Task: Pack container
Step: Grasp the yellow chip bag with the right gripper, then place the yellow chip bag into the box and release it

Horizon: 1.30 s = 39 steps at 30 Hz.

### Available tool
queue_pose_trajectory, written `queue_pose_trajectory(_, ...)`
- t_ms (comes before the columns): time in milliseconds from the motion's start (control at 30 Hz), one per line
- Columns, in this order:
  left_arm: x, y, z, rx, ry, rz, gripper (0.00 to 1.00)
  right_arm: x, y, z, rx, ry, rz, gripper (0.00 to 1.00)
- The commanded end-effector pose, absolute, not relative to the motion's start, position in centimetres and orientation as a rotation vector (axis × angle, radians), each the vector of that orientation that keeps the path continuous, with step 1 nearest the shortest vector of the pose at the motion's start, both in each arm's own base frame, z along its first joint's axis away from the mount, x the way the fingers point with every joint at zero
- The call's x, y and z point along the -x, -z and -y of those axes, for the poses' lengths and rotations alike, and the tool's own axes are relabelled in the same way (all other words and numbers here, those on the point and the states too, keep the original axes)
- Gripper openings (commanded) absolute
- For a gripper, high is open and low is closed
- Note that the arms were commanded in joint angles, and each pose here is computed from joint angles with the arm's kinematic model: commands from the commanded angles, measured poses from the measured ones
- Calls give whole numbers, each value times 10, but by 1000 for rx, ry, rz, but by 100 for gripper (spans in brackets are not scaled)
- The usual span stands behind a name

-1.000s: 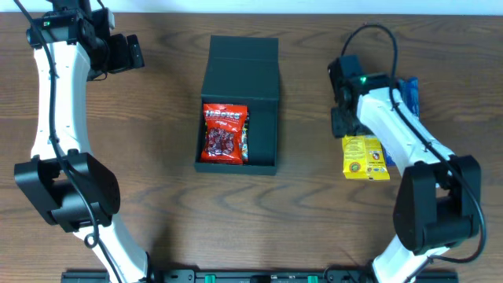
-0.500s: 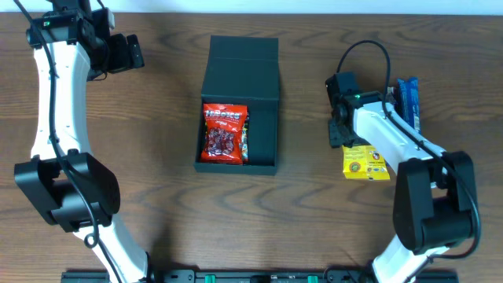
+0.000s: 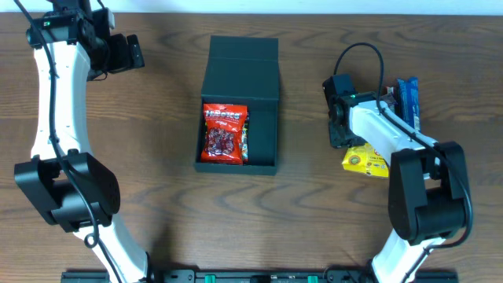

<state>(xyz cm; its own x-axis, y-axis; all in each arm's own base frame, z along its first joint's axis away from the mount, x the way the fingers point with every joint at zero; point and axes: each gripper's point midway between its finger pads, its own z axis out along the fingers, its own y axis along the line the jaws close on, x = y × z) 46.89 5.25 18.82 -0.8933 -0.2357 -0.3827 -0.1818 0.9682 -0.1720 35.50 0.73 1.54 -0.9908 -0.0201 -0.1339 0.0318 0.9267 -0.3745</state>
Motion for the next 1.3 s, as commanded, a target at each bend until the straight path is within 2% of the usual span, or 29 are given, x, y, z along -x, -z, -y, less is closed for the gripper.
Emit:
queue_pose_trajectory(0, -466, -196, -52, 293, 186, -2691, 95, -355, -14, -18, -83, 490, -2996, 1)
queue_pose_trajectory(233, -466, -196, -52, 293, 185, -2691, 95, -403, -104, -52, -90, 353, -2825, 1)
queue_pose_trajectory(333, -466, -196, -53, 294, 184, -2692, 95, -421, -141, -94, -47, 194, -2741, 1)
queue_pose_trajectory(433, -466, -196, -53, 294, 183, -2691, 95, -425, -158, -136, -18, 70, -2688, 1)
queue_pose_trajectory(667, -466, -197, -68, 280, 145, -2684, 95, -413, -142, -242, 71, -157, -2653, 2)
queue_pose_trajectory(867, -463, -197, -86, 331, 133, -2674, 95, -406, -139, -305, 205, -203, -2612, 2)
queue_pose_trajectory(1267, -462, -197, -85, 336, 144, -2679, 95, -384, -134, -344, 267, -78, -2672, 2)
